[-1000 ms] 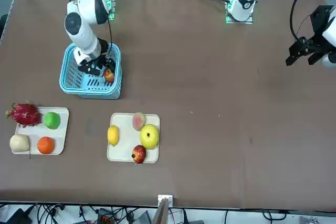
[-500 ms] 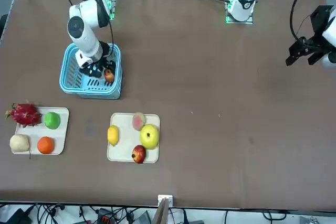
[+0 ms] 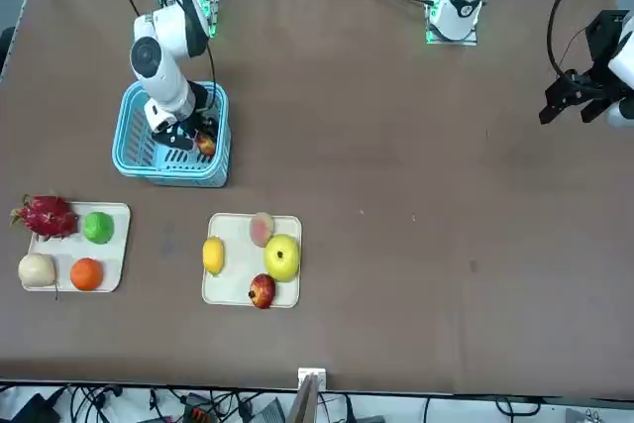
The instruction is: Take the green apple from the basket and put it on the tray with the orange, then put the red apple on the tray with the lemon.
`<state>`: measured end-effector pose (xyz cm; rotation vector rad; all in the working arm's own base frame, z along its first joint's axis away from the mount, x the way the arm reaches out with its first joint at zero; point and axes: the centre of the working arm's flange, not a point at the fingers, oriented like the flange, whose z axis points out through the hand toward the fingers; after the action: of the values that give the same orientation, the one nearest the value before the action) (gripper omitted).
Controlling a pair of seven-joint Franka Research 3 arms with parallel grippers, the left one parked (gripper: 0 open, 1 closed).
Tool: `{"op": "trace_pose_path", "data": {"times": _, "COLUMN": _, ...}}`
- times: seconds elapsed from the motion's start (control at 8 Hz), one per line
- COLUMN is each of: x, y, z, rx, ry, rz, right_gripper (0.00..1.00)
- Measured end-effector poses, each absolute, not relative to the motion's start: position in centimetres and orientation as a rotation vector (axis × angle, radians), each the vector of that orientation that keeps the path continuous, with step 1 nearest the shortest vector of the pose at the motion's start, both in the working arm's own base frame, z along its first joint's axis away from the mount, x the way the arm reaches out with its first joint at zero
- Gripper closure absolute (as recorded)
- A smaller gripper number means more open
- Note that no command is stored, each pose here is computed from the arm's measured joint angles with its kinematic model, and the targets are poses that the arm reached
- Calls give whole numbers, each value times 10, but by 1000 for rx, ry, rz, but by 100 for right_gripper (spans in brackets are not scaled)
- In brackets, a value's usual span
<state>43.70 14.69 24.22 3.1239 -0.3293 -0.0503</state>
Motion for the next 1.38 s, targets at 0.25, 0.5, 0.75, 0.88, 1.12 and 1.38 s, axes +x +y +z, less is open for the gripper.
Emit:
{"op": "trace_pose_path", "data": {"times": 0.25, "x": 436, "y": 147, "z": 237, "rx": 3119, "ry": -329, "rz": -65, "right_gripper": 0}}
{"op": "trace_pose_path", "data": {"times": 0.5, "x": 435, "y": 146, "z": 232, "rx": 3114, "ry": -328, "rz": -78, "right_gripper": 0}}
{"op": "trace_pose_path", "data": {"times": 0.75, "x": 434, "y": 145, "z": 227, "rx": 3107, "ry": -328, "rz": -96, "right_gripper": 0}}
{"op": "trace_pose_path", "data": {"times": 0.88, "x": 434, "y": 145, "z": 224, "rx": 3104, "ry": -328, "rz": -103, "right_gripper": 0}}
{"op": "trace_pose_path", "data": {"times": 1.12, "x": 433, "y": 145, "z": 218, "rx": 3101, "ry": -327, "rz": -109, "right_gripper": 1}}
{"op": "trace_pose_path", "data": {"times": 1.38, "x": 433, "y": 145, "z": 215, "rx": 3102, "ry": -326, "rz": -104, "right_gripper": 6}}
